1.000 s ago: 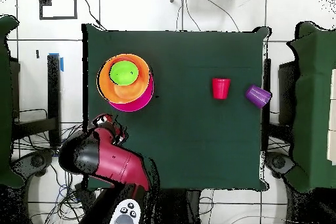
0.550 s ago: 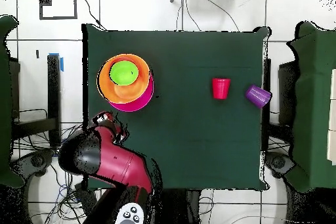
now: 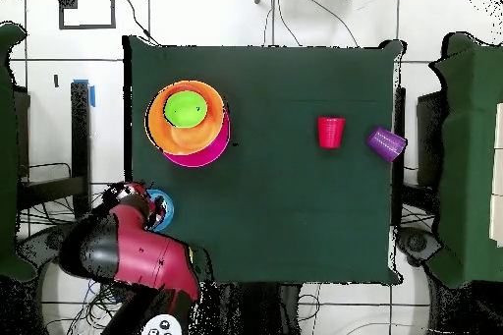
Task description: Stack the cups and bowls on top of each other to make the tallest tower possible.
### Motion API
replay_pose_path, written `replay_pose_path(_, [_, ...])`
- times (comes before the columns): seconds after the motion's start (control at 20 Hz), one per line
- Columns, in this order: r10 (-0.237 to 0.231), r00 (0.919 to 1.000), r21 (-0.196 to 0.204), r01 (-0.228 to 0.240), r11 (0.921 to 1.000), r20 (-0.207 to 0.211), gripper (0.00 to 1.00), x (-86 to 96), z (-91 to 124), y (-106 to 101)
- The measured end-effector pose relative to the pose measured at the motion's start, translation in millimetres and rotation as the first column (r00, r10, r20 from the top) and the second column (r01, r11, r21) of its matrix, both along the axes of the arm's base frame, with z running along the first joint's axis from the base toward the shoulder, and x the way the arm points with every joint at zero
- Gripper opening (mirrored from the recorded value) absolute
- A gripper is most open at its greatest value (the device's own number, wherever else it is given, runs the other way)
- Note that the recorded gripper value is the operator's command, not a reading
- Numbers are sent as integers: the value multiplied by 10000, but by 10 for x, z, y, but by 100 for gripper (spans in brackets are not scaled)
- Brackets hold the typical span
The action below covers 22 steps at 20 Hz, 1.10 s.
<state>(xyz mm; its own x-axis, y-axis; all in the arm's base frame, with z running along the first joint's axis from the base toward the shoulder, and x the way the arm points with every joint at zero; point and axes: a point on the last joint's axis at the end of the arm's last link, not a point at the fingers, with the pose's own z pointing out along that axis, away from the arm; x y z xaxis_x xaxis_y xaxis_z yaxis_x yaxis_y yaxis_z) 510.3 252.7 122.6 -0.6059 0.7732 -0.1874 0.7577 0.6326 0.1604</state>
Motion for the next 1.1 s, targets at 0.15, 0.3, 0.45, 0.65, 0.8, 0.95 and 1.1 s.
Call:
replay_pose_path(0.15, [-183, 9998, 42, 183, 9998, 41, 100, -85, -27, 89])
replay_pose_path(0.3, [-399, 9991, 68, 398, 9992, 123, 100, -132, -63, 111])
replay_pose_path(0.45, [-647, 9975, 74, 646, 9979, 285, 100, -159, -123, 100])
replay_pose_path(0.65, [-923, 9947, 20, 923, 9957, 451, 100, -190, -252, 73])
replay_pose_path(0.8, [-1060, 9929, -35, 1063, 9943, 532, 100, -221, -343, 62])
replay_pose_path(0.95, [-1222, 9907, -121, 1231, 9923, 599, 100, -266, -493, 45])
replay_pose_path(1.1, [-1302, 9892, -201, 1318, 9911, 675, 100, -310, -643, 40])
